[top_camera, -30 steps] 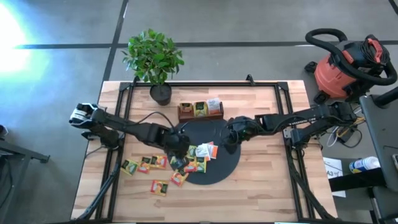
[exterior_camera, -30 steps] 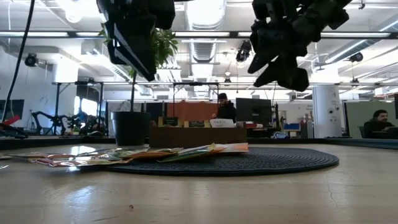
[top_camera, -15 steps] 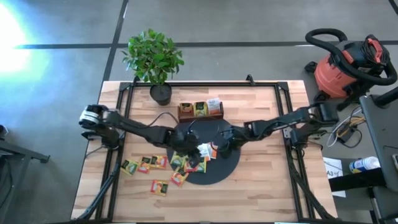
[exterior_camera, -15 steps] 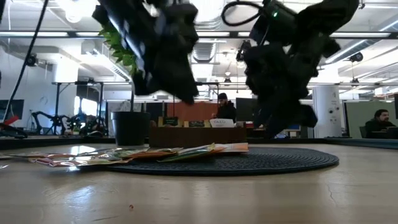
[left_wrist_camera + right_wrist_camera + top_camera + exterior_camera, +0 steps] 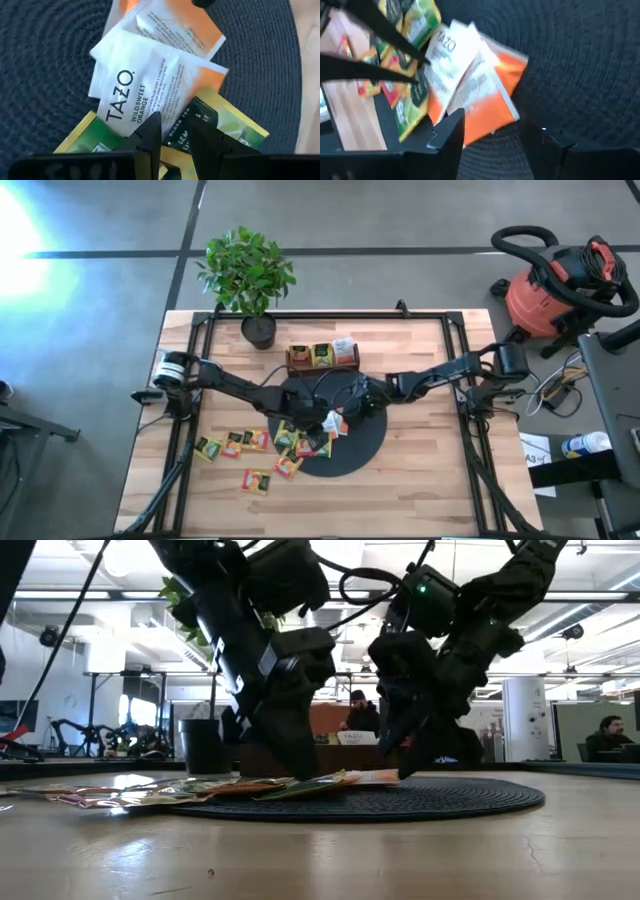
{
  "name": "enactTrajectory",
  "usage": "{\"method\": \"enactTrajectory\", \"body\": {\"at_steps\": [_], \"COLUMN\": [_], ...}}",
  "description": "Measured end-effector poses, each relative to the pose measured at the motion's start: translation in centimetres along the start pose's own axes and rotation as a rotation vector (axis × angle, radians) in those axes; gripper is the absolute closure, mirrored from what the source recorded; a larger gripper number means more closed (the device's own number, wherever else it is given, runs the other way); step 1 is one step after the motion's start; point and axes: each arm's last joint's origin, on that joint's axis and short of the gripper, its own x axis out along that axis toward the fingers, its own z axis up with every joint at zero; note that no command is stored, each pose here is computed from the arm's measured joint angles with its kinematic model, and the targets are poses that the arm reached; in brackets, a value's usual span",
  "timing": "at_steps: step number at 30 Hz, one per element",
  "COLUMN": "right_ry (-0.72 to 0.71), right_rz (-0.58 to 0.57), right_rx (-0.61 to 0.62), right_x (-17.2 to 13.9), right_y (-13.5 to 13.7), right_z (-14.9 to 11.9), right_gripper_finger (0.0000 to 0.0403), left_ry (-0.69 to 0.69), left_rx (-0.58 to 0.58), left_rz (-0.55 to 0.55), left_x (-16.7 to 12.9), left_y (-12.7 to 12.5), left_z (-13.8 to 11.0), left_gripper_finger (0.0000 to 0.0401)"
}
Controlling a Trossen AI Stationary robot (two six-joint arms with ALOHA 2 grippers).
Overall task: Pick & Place Tea
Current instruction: Put the middle white tea bag into the right slot of the wooden organizer
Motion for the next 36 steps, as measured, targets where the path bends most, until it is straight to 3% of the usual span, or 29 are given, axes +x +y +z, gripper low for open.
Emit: {"method": "enactTrajectory", "body": {"at_steps": [15,20,25,29,33,36], "right_ry": [-0.02,-0.033,0.016,0.064,0.01,-0.108], "right_rz": [0.084,0.098,0.031,-0.084,-0.198,-0.209], "right_rx": [-0.065,-0.101,-0.142,-0.179,-0.217,-0.224], "right_x": [0.5,0.2,-0.2,-1.0,-2.9,-5.3], "right_y": [1.6,2.6,3.0,2.9,3.1,3.8], "right_z": [1.1,1.8,2.0,1.8,1.8,1.8], "right_gripper_finger": [0.0296,0.0336,0.0387,0.0393,0.0394,0.0394], "left_ry": [0.002,0.004,0.003,0.007,-0.013,-0.037], "left_rx": [0.039,0.041,0.041,0.041,0.041,0.036], "left_rz": [0.008,0.01,0.01,0.016,0.002,-0.011], "left_x": [0.2,0.2,0.1,-0.1,-1.1,-2.3], "left_y": [0.5,0.5,0.5,0.5,0.3,0.0], "left_z": [-0.1,-0.1,-0.1,-0.1,0.1,0.5], "left_gripper_finger": [0.0334,0.0334,0.0334,0.0334,0.0334,0.0334]}}
